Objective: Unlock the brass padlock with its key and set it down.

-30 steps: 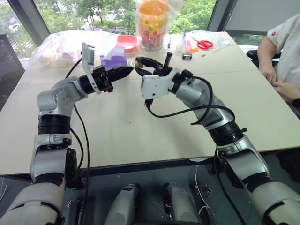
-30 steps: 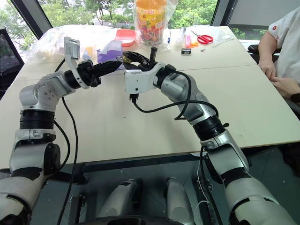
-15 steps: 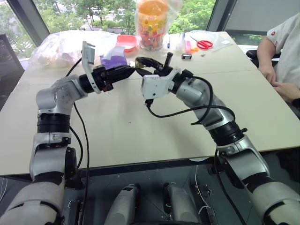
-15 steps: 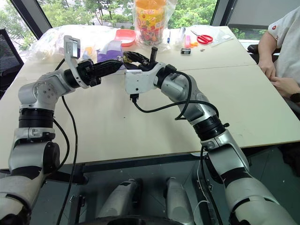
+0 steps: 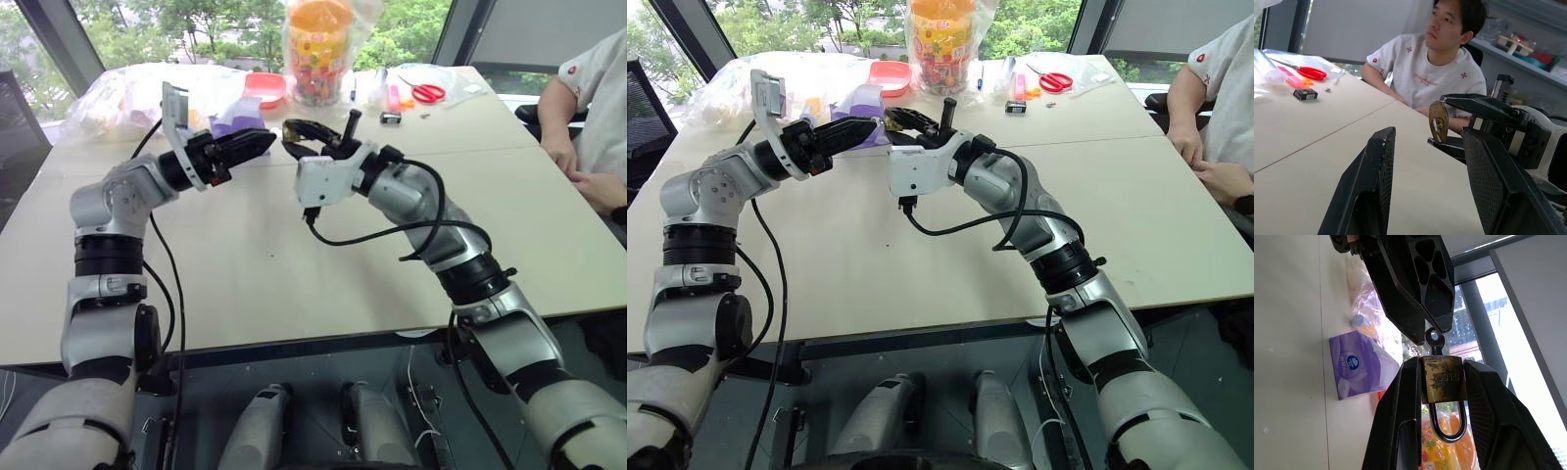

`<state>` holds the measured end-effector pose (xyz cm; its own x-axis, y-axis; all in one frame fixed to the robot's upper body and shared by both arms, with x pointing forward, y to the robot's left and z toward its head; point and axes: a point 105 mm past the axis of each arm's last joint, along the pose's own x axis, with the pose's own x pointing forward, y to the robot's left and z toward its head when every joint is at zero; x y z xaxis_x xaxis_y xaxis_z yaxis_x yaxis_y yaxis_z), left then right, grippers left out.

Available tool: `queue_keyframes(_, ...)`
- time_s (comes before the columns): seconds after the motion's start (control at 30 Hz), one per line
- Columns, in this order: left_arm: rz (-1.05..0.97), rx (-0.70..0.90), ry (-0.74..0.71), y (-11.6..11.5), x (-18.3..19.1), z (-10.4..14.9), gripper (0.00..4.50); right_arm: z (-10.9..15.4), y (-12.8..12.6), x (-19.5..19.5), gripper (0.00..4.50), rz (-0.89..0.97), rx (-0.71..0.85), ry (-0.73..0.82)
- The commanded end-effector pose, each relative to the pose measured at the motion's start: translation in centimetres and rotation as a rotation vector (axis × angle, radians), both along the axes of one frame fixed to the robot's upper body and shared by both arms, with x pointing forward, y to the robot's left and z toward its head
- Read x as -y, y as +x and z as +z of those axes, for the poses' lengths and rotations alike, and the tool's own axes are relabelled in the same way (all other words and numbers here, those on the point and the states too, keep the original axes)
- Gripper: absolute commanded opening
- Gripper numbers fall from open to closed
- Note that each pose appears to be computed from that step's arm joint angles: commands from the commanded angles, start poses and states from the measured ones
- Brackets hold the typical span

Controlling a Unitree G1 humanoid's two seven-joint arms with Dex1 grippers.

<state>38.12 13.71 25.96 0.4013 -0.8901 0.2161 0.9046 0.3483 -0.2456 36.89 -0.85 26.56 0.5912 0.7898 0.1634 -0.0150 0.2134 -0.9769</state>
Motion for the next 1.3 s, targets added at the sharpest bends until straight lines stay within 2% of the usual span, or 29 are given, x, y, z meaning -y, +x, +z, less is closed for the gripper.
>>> queue_keyframes(0.03, -0.026, 0.066, -0.028, -0.4, 0.2, 2.1, 0.92, 1.4, -0.9, -0.5, 0.69, 0.030, 0.052, 0.024)
queue_keyframes(0.1, -0.028, 0.066, -0.022, -0.4, 0.3, 2.0, 0.09, 1.4, -0.9, -0.5, 0.69, 0.031, 0.053, 0.024)
queue_keyframes(0.13, -0.027, 0.065, -0.021, -0.4, 0.3, 1.9, 0.03, 1.4, -0.9, -0.5, 0.69, 0.031, 0.053, 0.023)
queue_keyframes(0.27, -0.027, 0.077, -0.003, -0.4, 0.5, 1.8, 0.03, 1.4, -0.9, -0.5, 0.69, 0.032, 0.053, 0.020)
queue_keyframes(0.47, -0.007, 0.178, 0.134, -0.5, 1.1, 1.3, 0.03, 1.3, -1.0, -0.5, 0.69, 0.033, 0.050, 0.016)
queue_keyframes(0.77, 0.079, 0.481, 0.367, -0.1, 1.4, 1.5, 0.03, 1.2, -1.0, -0.6, 0.69, 0.034, 0.039, 0.016)
queue_keyframes(0.93, 0.078, 0.584, 0.423, -0.3, 1.6, 1.7, 0.03, 1.2, -0.9, -0.5, 0.69, 0.034, 0.037, 0.019)
queue_keyframes(1.03, 0.051, 0.551, 0.417, -0.3, 1.7, 1.5, 0.03, 1.3, -0.9, -0.5, 0.69, 0.033, 0.038, 0.018)
queue_keyframes(1.13, 0.048, 0.395, 0.326, 0.2, 1.3, 1.9, 0.03, 1.3, -0.9, -0.5, 0.69, 0.032, 0.042, 0.020)
queue_keyframes(1.17, 0.031, 0.349, 0.292, 0.1, 1.2, 2.1, 0.58, 1.4, -0.9, -0.5, 0.69, 0.032, 0.043, 0.021)
queue_keyframes(1.27, -0.036, 0.206, 0.254, -0.5, 0.8, 1.7, 1.68, 1.4, -0.9, -0.5, 0.69, 0.029, 0.045, 0.022)
queue_keyframes(1.3, -0.058, 0.176, 0.239, -0.7, 0.7, 1.6, 1.68, 1.4, -0.9, -0.5, 0.69, 0.029, 0.047, 0.022)
